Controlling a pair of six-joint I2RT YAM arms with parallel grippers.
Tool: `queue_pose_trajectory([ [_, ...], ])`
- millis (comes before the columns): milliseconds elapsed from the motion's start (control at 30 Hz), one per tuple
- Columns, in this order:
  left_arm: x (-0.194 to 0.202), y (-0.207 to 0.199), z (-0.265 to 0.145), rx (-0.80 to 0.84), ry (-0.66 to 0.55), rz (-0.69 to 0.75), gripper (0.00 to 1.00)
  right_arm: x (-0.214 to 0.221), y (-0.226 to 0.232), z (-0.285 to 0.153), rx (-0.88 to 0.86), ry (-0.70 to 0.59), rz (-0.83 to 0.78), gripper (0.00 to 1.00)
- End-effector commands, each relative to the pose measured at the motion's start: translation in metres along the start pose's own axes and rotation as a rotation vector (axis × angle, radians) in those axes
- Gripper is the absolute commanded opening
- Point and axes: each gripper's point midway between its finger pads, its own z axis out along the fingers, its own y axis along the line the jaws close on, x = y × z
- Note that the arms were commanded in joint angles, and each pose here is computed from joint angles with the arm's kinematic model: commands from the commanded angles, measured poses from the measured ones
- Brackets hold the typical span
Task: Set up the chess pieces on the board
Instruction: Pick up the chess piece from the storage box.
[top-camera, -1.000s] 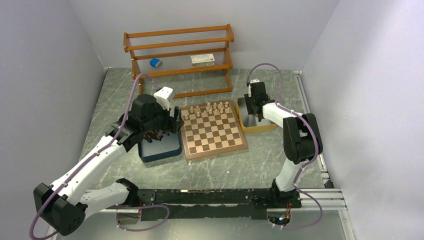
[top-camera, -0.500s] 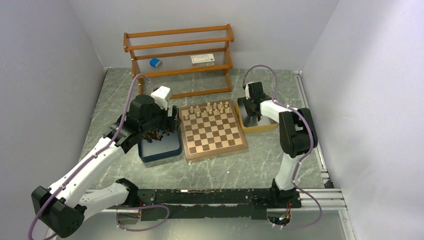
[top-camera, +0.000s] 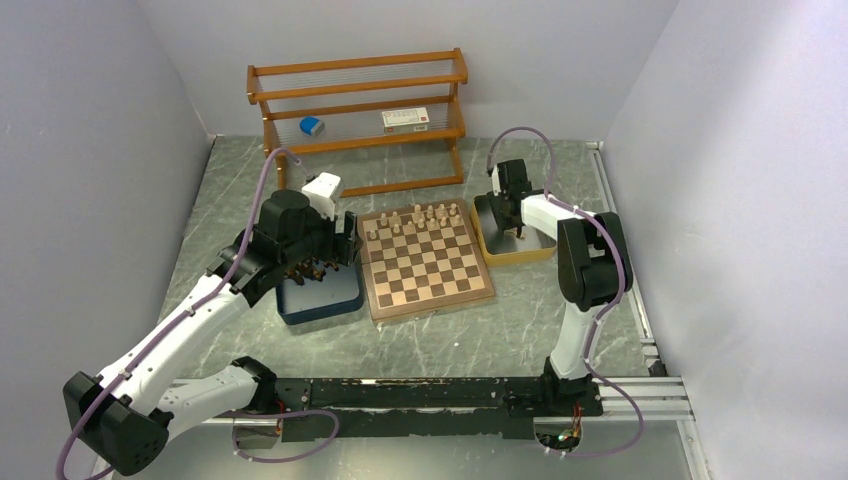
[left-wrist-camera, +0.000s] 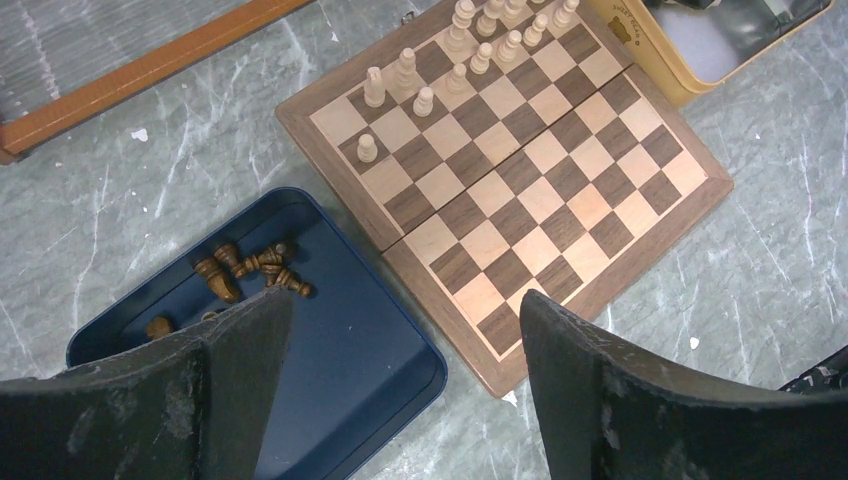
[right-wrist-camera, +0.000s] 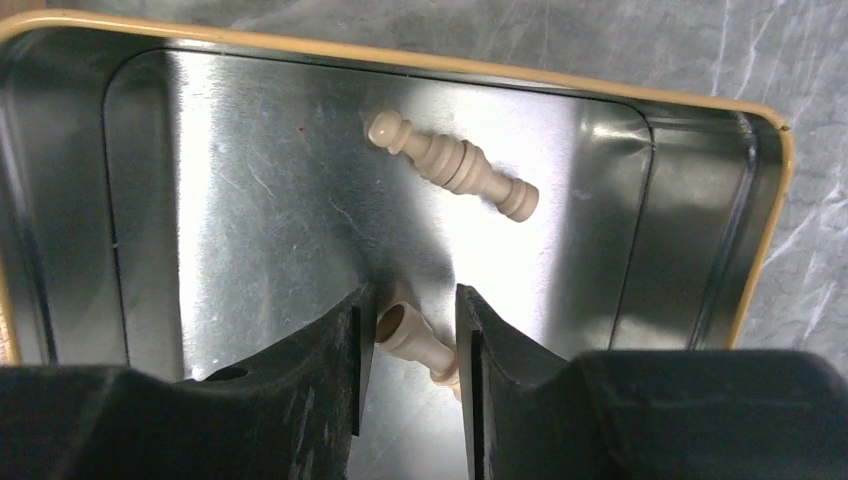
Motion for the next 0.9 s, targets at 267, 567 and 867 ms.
queue_pose_trajectory([
  [267,0.004,-0.002,0.002,0.012,0.012,-0.003,0.88,0.004,0.007,-0.010,-0.082,0.032,-0.037,0.44],
  [567,0.003,-0.004,0.001,0.017,-0.002,-0.011,0.88,0.019,0.008,-0.006,-0.092,0.105,-0.077,0.44],
  [867,0.002,-0.004,0.001,0.018,-0.009,-0.015,0.89,0.012,0.008,-0.015,-0.105,0.078,-0.082,0.51],
])
